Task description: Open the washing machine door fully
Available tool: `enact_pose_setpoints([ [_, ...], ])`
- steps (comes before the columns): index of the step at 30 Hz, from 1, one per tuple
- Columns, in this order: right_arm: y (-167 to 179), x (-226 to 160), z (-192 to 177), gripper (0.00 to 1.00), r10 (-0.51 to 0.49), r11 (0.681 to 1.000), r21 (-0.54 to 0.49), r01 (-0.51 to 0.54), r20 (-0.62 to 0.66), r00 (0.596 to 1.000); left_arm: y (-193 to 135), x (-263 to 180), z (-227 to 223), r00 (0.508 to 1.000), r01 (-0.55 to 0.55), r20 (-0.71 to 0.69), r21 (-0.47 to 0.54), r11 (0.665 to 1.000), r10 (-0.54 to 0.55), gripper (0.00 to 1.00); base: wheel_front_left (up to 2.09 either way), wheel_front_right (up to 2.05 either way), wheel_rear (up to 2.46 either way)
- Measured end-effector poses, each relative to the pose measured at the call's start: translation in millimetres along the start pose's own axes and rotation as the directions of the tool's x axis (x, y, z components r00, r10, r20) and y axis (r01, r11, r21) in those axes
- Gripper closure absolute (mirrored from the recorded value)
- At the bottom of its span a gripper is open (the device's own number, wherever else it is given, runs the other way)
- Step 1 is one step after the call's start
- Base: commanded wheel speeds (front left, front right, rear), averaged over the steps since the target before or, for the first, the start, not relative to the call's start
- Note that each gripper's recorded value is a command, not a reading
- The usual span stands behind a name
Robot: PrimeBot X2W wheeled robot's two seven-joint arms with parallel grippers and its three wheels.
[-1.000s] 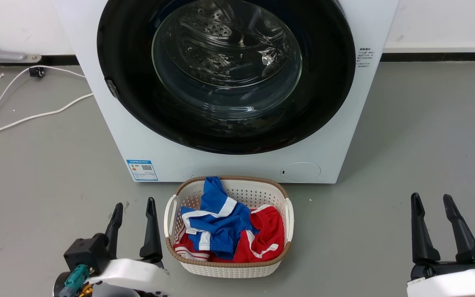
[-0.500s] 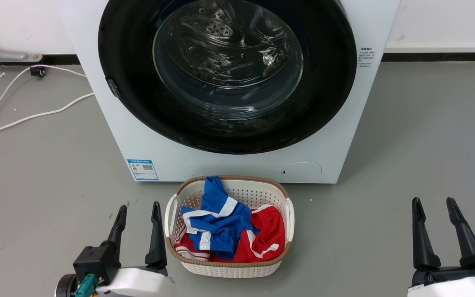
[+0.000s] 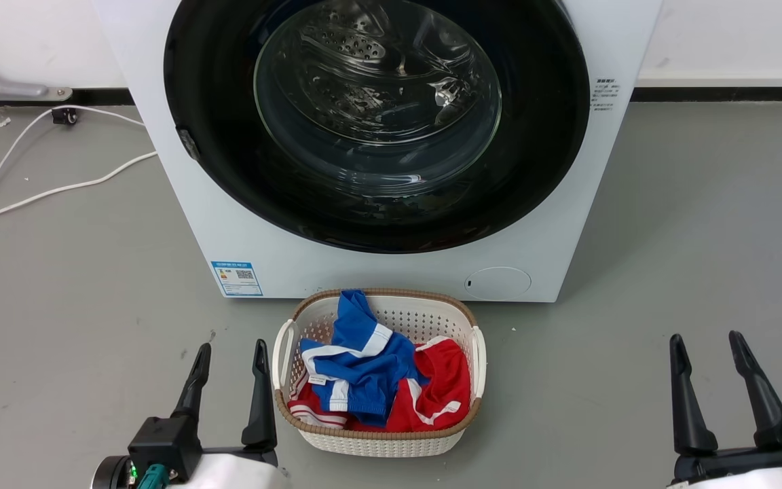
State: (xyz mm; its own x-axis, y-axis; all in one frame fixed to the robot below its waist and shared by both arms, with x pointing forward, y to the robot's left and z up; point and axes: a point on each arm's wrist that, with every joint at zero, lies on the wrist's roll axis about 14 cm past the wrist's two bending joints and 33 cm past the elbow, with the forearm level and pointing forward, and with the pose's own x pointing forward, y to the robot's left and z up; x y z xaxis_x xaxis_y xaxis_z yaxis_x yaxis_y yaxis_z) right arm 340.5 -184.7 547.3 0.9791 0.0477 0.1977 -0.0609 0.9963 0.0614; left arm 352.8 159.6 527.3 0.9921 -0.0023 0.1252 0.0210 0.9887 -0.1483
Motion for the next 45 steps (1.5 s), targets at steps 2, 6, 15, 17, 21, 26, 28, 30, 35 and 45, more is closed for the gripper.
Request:
enact_pose_setpoints([
  [2, 1, -1, 0, 0.0, 0.004, 1.0, -0.01, -0.004, -0.001, 1.0, 0, -1, -1, 1.0, 0.001, -0.001, 0.006, 1.0, -0.001, 0.0, 0.0, 0.0, 0.0],
  [6, 2, -3, -2, 0.0, 0.008, 1.0, -0.02, -0.008, -0.003, 1.0, 1, -3, -1, 1.0, 0.001, 0.004, 0.023, 1.0, -0.001, 0.0, 0.0, 0.0, 0.0],
  [15, 3, -6, -7, 0.0, 0.015, 0.999, -0.043, -0.015, -0.016, 1.0, -1, -4, -3, 1.0, 0.017, 0.009, 0.074, 0.997, -0.018, 0.0, 0.0, 0.0, 0.0],
  [17, 2, -7, -10, 0.0, 0.013, 0.999, -0.039, -0.014, -0.022, 1.0, 0, -4, -3, 1.0, 0.016, 0.007, 0.079, 0.997, -0.017, 0.0, 0.0, 0.0, 0.0],
  [21, 2, -8, -13, 0.0, 0.009, 1.0, -0.025, -0.009, -0.032, 0.999, 1, -5, -5, 1.0, 0.014, 0.002, 0.075, 0.997, -0.014, 0.0, 0.0, 0.0, 0.0],
  [26, 2, -9, -17, 0.0, 0.006, 1.0, -0.006, -0.006, -0.044, 0.999, 2, -5, -6, 1.0, 0.007, -0.001, 0.061, 0.998, -0.007, 0.0, 0.0, 0.0, 0.0],
  [28, 2, -10, -19, 0.0, 0.006, 1.0, -0.001, -0.006, -0.05, 0.999, 2, -6, -6, 1.0, 0.006, -0.001, 0.059, 0.998, -0.006, 0.0, 0.0, 0.0, 0.0],
  [30, 2, -12, -21, 0.0, 0.006, 1.0, 0.001, -0.006, -0.057, 0.998, 2, -6, -6, 1.0, 0.006, -0.001, 0.058, 0.998, -0.006, 0.0, 0.0, 0.0, 0.0],
  [35, 2, -12, -21, 0.77, 0.006, 1.0, 0.001, -0.006, -0.057, 0.998, 2, -5, -6, 1.0, 0.002, -0.002, 0.059, 0.998, -0.002, 0.0, 0.0, 0.0, 0.0],
  [45, -18, -10, -14, 1.0, -0.104, 0.95, 0.294, 0.104, -0.016, 0.994, 4, -5, -5, 1.0, -0.008, 0.001, 0.058, 0.998, 0.008, 0.0, 0.0, 0.0, 0.0],
])
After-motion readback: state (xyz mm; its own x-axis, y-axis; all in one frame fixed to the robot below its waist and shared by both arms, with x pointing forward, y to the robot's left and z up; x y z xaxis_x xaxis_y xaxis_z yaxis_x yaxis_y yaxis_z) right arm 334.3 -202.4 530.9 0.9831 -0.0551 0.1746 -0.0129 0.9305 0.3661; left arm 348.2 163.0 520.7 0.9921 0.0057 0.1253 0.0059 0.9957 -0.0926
